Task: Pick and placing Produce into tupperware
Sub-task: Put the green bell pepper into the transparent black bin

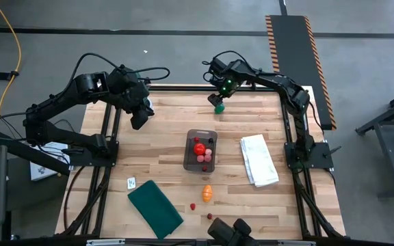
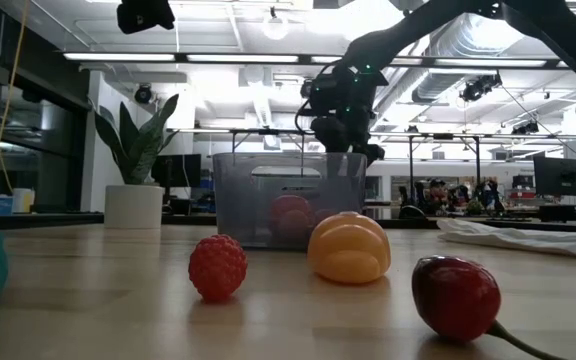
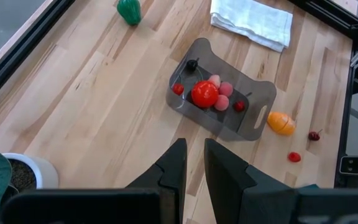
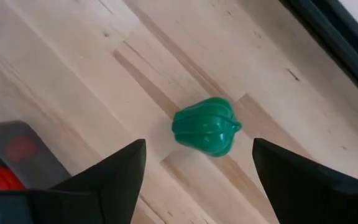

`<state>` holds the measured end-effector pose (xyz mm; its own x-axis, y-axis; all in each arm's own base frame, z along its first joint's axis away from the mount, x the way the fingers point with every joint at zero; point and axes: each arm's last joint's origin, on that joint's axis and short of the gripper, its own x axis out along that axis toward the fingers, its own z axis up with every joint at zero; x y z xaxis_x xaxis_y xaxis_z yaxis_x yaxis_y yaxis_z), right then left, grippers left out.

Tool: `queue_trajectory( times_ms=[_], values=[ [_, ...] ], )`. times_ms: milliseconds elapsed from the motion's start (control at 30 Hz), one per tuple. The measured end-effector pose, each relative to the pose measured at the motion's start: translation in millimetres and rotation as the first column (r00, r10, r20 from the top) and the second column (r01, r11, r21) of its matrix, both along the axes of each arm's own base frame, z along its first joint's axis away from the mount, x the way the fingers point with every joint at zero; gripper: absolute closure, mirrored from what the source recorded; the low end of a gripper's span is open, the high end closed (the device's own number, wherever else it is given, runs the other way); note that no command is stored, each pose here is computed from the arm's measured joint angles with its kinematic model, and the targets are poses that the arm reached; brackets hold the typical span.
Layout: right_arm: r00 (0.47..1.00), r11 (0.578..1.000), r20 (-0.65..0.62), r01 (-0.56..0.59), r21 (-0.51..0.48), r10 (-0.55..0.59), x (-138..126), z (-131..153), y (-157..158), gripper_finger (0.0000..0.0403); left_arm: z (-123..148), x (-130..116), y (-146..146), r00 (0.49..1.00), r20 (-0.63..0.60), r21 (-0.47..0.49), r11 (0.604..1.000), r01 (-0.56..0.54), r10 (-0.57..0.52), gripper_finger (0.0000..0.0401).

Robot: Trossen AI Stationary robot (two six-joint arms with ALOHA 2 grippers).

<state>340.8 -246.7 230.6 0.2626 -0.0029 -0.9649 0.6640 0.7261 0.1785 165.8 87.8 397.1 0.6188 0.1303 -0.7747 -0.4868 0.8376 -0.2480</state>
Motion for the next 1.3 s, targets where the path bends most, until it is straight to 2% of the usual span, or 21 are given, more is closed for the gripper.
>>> queue_trajectory(
  times_ms=[100, 233, 367, 467, 733, 967, 1300],
  values=[
    [1.0, 1.0, -0.001, 0.012, 0.002, -0.012, 0.3, 0.0, 0.5, 0.0116, 0.0, 0.0, 0.0, 1.0, -0.001, 0.002, 1.0, 0.002, -0.002, 0.0355],
    [0.999, 0.999, -0.001, -0.041, -0.015, 0.041, 0.7, 0.0, 0.6, 0.0116, -0.1, -0.1, -0.1, 1.0, -0.002, 0.001, 1.0, 0.002, -0.002, 0.0355],
    [1.0, 1.0, 0.003, -0.012, -0.003, 0.012, 0.2, 0.1, 0.0, 0.0116, -0.1, -0.2, -0.1, 1.0, -0.002, 0.001, 1.0, 0.002, -0.002, 0.0355],
    [0.999, 0.999, 0.022, -0.048, -0.01, 0.048, 1.5, 0.4, -0.5, 0.0114, -0.1, -0.1, -0.1, 1.0, -0.002, 0.0, 1.0, 0.002, -0.002, 0.0355],
    [0.997, 0.998, 0.042, -0.061, -0.016, 0.062, 5.1, -2.3, -1.6, 0.0077, -0.1, -0.2, -0.1, 1.0, -0.002, 0.0, 1.0, 0.002, -0.002, 0.0355],
    [1.0, 1.0, -0.011, -0.006, -0.005, 0.006, 5.7, -16.8, -6.6, 0.0045, -0.6, -0.7, -0.4, 1.0, -0.009, -0.005, 1.0, 0.0, 0.0, 0.0355],
    [0.997, 1.0, -0.072, -0.021, -0.004, 0.021, 7.8, -34.5, -9.4, 0.0043, -0.6, -0.7, -0.4, 1.0, -0.008, -0.006, 1.0, -0.001, 0.001, 0.0355]
  ],
)
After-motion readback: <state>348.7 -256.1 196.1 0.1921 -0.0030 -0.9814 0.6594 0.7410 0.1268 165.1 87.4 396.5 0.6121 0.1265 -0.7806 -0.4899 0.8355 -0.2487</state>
